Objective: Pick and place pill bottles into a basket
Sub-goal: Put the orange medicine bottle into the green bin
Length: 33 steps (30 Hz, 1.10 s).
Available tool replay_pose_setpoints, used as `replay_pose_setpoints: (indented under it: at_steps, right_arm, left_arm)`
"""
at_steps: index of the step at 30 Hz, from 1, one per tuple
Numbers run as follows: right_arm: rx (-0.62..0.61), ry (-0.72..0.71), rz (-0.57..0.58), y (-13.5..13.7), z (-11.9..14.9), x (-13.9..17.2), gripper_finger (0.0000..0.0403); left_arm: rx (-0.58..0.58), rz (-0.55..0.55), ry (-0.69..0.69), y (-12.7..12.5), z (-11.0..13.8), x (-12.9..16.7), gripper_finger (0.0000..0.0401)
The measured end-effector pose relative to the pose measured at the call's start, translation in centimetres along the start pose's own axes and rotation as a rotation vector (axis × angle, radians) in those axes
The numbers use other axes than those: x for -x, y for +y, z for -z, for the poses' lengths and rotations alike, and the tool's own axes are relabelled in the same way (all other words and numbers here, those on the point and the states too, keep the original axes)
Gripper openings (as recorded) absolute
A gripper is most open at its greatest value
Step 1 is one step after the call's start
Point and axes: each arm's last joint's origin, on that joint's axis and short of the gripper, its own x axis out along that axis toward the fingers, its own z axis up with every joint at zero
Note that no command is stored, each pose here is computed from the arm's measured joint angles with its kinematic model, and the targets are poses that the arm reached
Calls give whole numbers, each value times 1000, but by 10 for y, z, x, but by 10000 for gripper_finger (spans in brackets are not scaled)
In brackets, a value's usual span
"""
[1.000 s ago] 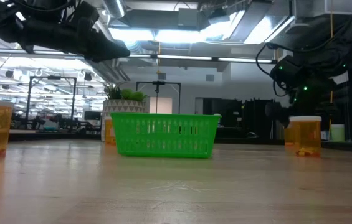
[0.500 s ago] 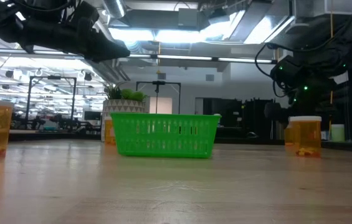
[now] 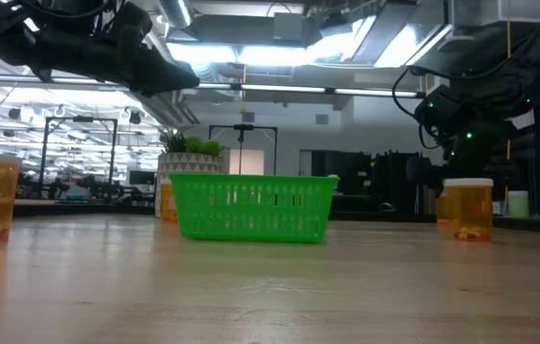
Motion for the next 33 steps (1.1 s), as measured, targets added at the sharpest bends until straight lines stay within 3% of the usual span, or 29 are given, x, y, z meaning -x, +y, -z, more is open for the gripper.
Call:
replay_pose_setpoints:
  at_steps: [33]
  right_arm:
    - [-9,-58,63,8,12,-6,246]
  left_arm:
    - [3,1,-4,0,0,0,6]
